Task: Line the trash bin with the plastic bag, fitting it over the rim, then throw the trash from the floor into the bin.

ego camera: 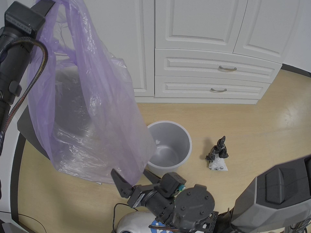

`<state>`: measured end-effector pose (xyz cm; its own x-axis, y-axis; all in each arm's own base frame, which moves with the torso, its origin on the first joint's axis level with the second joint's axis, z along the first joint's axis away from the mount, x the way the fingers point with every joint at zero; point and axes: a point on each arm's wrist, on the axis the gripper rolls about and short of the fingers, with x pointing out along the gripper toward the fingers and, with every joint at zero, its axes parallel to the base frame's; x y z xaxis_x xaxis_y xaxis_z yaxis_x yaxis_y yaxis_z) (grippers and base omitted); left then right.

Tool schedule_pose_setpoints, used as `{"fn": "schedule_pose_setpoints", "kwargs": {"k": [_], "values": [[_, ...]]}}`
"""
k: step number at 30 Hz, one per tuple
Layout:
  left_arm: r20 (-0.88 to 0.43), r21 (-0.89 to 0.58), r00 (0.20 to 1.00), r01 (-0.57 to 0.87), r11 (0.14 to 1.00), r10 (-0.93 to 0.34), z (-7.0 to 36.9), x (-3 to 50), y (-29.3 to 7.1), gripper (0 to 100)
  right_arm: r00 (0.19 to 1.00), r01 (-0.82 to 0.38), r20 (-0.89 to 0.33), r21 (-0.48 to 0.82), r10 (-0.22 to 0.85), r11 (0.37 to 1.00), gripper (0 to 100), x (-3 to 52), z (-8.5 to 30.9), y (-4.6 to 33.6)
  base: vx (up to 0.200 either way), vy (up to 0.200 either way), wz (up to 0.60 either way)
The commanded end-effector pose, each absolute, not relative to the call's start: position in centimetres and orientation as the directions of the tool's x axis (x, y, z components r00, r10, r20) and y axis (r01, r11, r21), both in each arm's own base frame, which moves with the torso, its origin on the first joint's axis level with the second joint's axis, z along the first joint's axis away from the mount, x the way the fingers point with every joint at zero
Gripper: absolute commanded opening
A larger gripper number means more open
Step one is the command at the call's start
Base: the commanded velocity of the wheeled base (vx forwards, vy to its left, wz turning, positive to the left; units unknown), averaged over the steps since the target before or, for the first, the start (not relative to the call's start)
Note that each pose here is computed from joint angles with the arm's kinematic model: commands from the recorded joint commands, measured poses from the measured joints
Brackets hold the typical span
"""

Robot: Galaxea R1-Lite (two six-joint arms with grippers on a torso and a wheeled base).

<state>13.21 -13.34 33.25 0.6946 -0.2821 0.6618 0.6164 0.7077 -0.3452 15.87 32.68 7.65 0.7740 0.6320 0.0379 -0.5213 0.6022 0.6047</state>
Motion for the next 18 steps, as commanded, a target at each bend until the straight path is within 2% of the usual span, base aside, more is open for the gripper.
{"fn": "schedule_pose_setpoints", "kwargs": {"k": [1, 5, 8, 13, 15, 18], "values": [[0.657, -0.345, 0.697, 0.616, 0.709, -0.286, 33.1, 13.3, -13.5, 0, 0.823, -0.499, 0.095, 0.592, 0.56, 0.633, 100, 18.5, 9.4, 31.0, 0.0, 0.0, 0.0], [0.66, -0.345, 0.697, 0.612, 0.711, -0.28, 33.2, 13.3, -13.3, 0, 0.869, -0.462, 0.135, 0.567, 0.477, 0.682, 100, 21.4, 11.0, 28.3, 0.0, 0.0, 0.0], [0.664, -0.347, 0.696, 0.612, 0.711, -0.275, 33.3, 13.2, -13.2, 0, 0.876, -0.468, 0.193, 0.569, 0.443, 0.677, 100, 22.1, 13.4, 26.5, 0.0, 0.0, 0.0], [0.663, -0.349, 0.696, 0.613, 0.709, -0.275, 33.3, 13.3, -13.3, 0, 0.85, -0.519, 0.274, 0.583, 0.45, 0.624, 100, 21.5, 16.6, 24.5, 0.0, 0.0, 0.0], [0.662, -0.349, 0.696, 0.614, 0.708, -0.277, 33.3, 13.3, -13.4, 0, 0.846, -0.524, 0.273, 0.592, 0.459, 0.613, 100, 21.2, 16.7, 24.5, 0.0, 0.0, 0.0], [0.654, -0.358, 0.707, 0.601, 0.714, -0.268, 33.1, 13.6, -13.7, 0, 0.825, -0.524, 0.221, 0.645, 0.52, 0.557, 100, 20.3, 15.3, 25.8, 0.0, 0.0, 0.0]]}}
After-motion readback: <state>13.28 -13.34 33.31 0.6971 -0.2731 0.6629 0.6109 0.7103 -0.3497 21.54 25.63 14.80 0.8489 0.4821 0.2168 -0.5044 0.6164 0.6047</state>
